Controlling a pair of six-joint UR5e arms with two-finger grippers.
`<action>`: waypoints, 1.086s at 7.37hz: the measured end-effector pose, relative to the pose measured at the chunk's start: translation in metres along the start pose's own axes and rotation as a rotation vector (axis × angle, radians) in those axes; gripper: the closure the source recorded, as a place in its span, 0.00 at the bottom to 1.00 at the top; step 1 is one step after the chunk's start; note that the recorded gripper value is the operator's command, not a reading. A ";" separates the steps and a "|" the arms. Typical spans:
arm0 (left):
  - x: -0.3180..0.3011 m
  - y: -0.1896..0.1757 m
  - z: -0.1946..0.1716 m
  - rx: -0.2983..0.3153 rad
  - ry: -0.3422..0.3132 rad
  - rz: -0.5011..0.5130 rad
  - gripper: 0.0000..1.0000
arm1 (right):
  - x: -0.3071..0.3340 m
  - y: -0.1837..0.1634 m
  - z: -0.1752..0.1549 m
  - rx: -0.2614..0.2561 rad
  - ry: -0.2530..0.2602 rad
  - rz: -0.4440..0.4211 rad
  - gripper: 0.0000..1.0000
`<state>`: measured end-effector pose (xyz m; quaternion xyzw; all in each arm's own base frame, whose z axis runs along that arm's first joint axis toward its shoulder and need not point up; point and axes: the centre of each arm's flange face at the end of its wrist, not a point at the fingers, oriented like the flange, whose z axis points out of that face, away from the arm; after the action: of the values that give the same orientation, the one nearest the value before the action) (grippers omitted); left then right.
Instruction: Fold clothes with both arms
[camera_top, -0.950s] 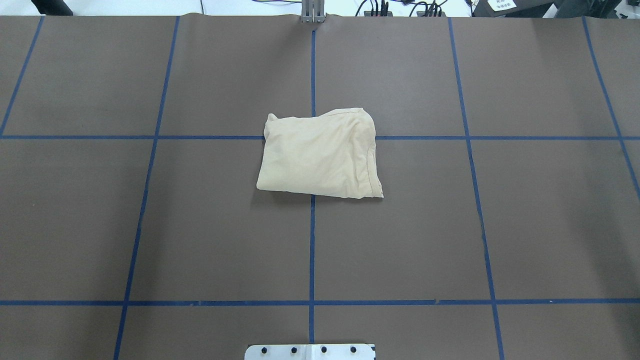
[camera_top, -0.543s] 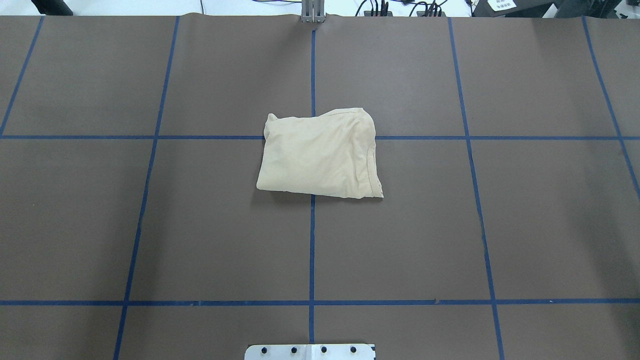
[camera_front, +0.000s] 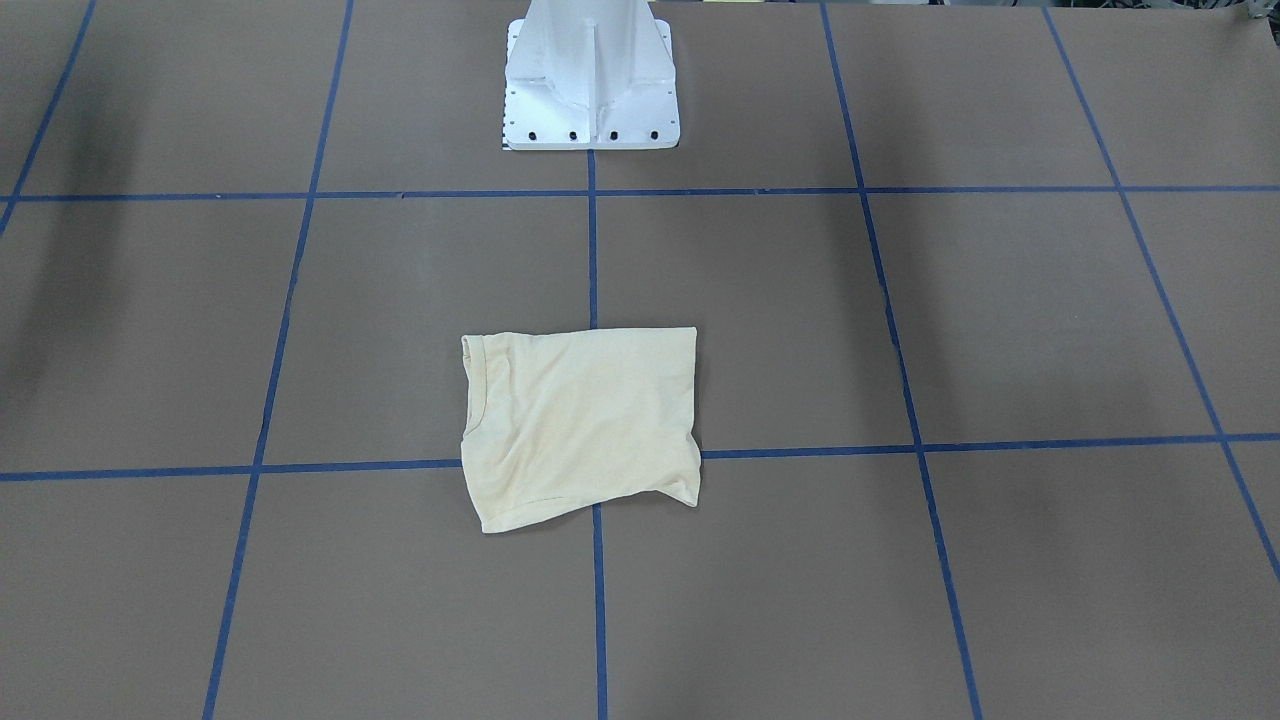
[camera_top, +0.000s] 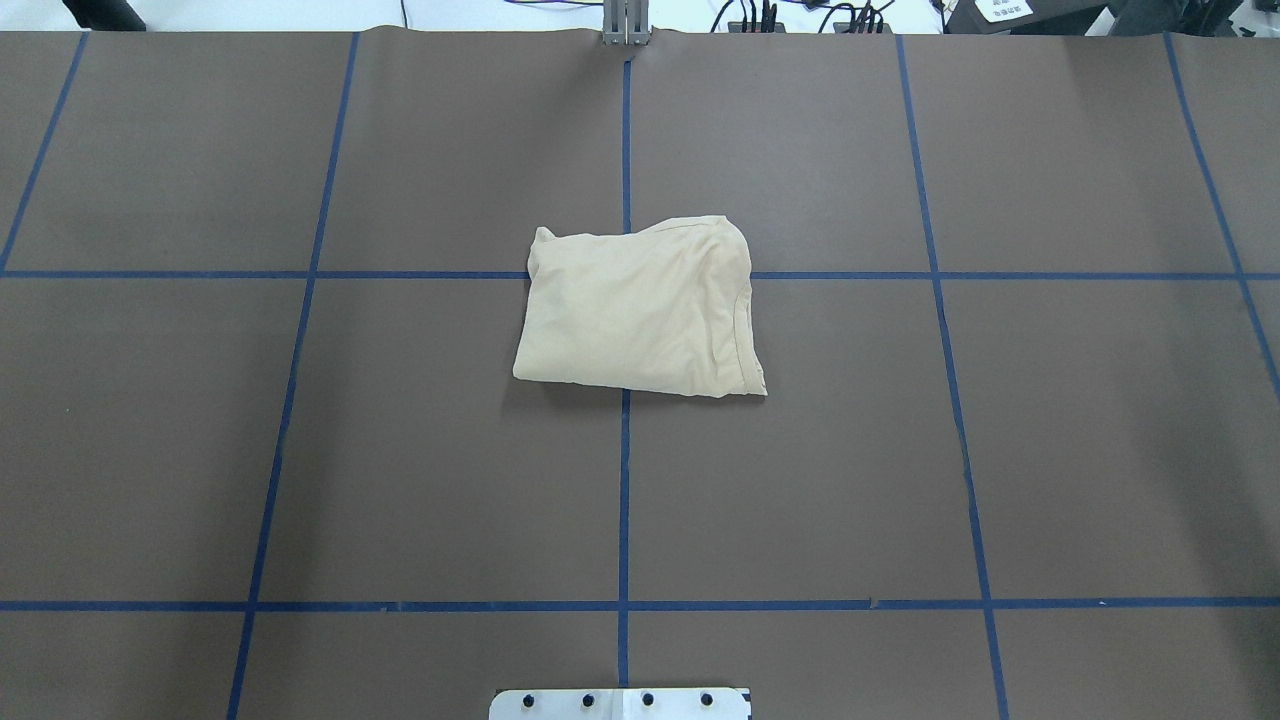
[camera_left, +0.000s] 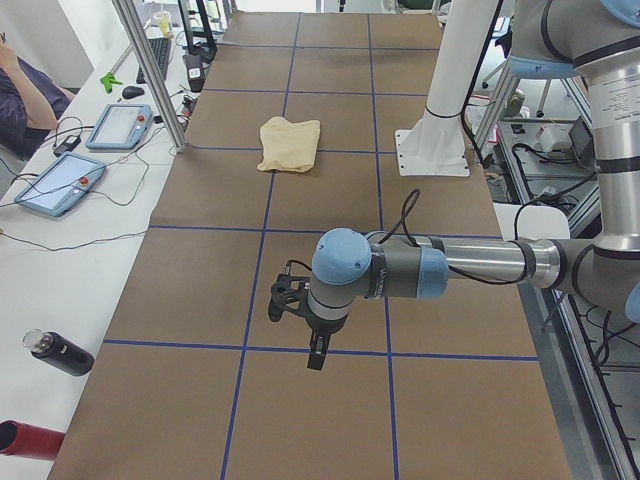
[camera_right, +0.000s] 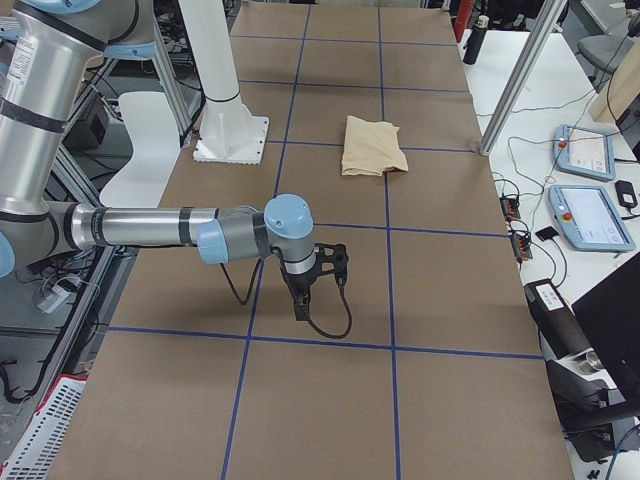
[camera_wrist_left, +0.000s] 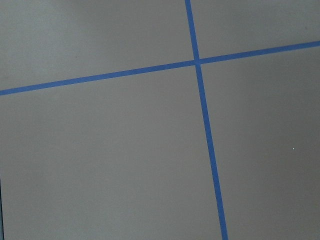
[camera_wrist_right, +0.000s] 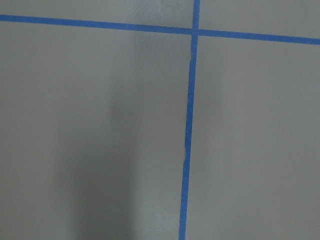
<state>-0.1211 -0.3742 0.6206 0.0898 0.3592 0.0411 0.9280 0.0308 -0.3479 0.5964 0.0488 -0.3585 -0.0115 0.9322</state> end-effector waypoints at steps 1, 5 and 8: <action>0.001 0.000 -0.001 0.001 -0.001 0.001 0.00 | 0.000 0.000 0.000 0.001 0.000 0.000 0.00; 0.001 -0.001 -0.001 0.002 -0.001 0.001 0.00 | -0.001 -0.001 -0.001 0.003 0.001 0.000 0.00; 0.000 0.000 0.000 -0.001 -0.001 -0.003 0.00 | -0.001 -0.002 -0.001 0.005 0.001 0.001 0.00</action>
<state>-0.1211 -0.3738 0.6209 0.0886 0.3589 0.0400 0.9283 0.0307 -0.3501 0.5941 0.0510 -0.3582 -0.0104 0.9322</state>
